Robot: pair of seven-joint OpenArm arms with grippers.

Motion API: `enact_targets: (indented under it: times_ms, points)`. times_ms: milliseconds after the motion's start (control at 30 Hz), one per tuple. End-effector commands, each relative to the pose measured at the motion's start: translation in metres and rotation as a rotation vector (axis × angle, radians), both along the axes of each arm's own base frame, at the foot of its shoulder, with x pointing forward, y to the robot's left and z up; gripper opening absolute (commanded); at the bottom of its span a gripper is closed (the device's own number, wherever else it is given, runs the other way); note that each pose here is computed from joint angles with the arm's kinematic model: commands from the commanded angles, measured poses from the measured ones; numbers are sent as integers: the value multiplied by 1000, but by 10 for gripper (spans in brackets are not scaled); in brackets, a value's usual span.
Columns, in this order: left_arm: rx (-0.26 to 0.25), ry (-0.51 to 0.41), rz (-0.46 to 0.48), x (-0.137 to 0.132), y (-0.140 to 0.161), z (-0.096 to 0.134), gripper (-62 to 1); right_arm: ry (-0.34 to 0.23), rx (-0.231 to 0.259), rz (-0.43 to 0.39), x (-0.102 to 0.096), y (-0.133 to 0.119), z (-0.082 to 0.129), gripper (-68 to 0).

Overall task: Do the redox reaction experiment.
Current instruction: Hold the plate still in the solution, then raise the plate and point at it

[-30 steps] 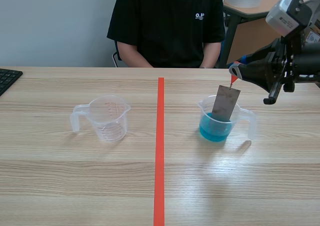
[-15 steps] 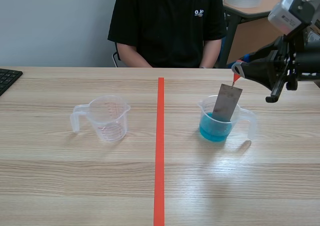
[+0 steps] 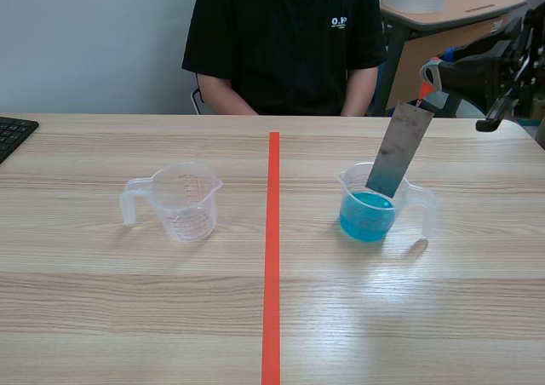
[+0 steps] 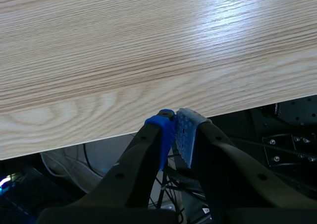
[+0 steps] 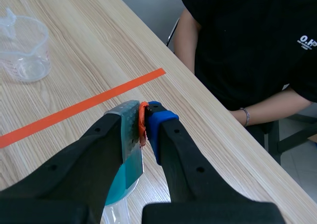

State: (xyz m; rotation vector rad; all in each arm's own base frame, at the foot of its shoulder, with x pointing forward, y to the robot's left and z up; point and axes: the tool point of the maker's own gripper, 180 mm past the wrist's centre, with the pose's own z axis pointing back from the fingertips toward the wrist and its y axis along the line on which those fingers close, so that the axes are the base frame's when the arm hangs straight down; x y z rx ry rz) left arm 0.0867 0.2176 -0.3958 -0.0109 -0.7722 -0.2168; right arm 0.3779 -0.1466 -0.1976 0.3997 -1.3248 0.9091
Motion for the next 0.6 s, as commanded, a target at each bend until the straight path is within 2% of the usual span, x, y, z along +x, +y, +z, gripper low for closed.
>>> enact_targets:
  times_ms: [0, 567]
  points:
    - [-6, -8, -4, 1, -2, 2, -560, -57, 6, 12, 2, -3, 25, -658]
    - [-6, -8, -3, 1, -2, 2, -560, -122, 26, 109, -19, 16, 73, -658]
